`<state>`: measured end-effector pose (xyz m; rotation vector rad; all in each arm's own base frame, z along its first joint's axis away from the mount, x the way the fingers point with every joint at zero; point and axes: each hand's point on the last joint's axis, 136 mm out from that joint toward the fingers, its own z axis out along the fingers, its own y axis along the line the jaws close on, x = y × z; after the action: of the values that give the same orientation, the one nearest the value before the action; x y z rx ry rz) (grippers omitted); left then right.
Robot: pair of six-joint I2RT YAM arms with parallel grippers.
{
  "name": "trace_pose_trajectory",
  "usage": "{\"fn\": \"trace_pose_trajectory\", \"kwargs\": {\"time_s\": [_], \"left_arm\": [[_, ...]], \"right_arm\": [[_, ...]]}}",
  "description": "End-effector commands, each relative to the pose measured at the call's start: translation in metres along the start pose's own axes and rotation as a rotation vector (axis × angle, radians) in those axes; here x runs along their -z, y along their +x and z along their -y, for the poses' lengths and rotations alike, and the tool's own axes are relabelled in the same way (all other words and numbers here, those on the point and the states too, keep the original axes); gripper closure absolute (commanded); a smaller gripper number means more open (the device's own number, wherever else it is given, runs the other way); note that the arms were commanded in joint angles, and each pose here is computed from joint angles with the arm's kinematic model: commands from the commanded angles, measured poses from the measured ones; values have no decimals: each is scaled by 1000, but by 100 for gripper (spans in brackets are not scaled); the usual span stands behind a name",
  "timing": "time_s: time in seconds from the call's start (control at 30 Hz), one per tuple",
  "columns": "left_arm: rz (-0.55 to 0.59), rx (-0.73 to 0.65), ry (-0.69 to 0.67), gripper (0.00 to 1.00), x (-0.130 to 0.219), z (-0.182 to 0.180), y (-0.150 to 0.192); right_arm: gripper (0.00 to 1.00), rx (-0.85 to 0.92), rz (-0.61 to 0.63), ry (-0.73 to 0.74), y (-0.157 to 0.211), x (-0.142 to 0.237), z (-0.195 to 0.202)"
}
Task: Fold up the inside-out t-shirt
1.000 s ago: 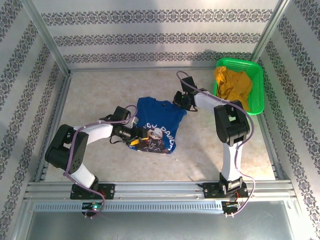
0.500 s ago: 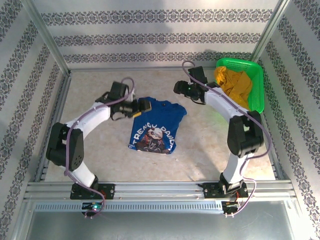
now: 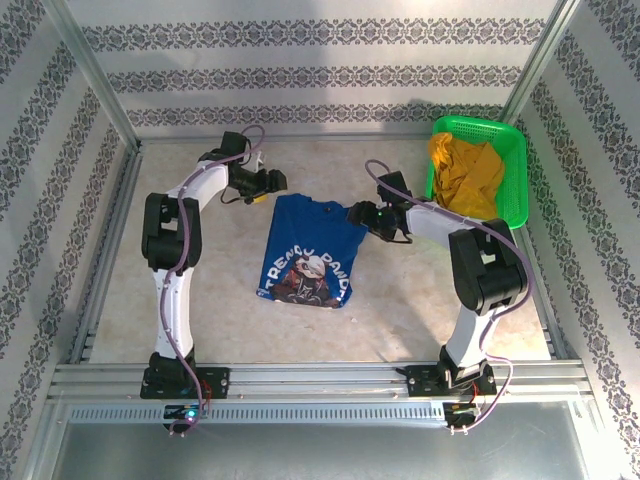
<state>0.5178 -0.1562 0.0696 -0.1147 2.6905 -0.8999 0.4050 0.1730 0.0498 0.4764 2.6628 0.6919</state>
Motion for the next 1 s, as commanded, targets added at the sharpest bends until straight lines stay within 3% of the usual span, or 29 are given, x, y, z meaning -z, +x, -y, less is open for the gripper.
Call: {"fn": "trace_pose_trajectory", "kwargs": {"time_s": [0.0,0.37,0.6,0.97], "left_arm": [[-80,-52,24,23,1,6,15],[-151,-42,51,24,-23,5,33],[-209,-81,24,24,-33,11,62],[-162,-37,-86,24,-35,-12,89]], "right_arm": [[27,-75,14,-48,-6,-10,2],[29,-91,-41,-99,-4,-41,-5],[30,-65,-64,-121,4,-51,-26],[31,-32,-59,-88,25,-57,-52]]}}
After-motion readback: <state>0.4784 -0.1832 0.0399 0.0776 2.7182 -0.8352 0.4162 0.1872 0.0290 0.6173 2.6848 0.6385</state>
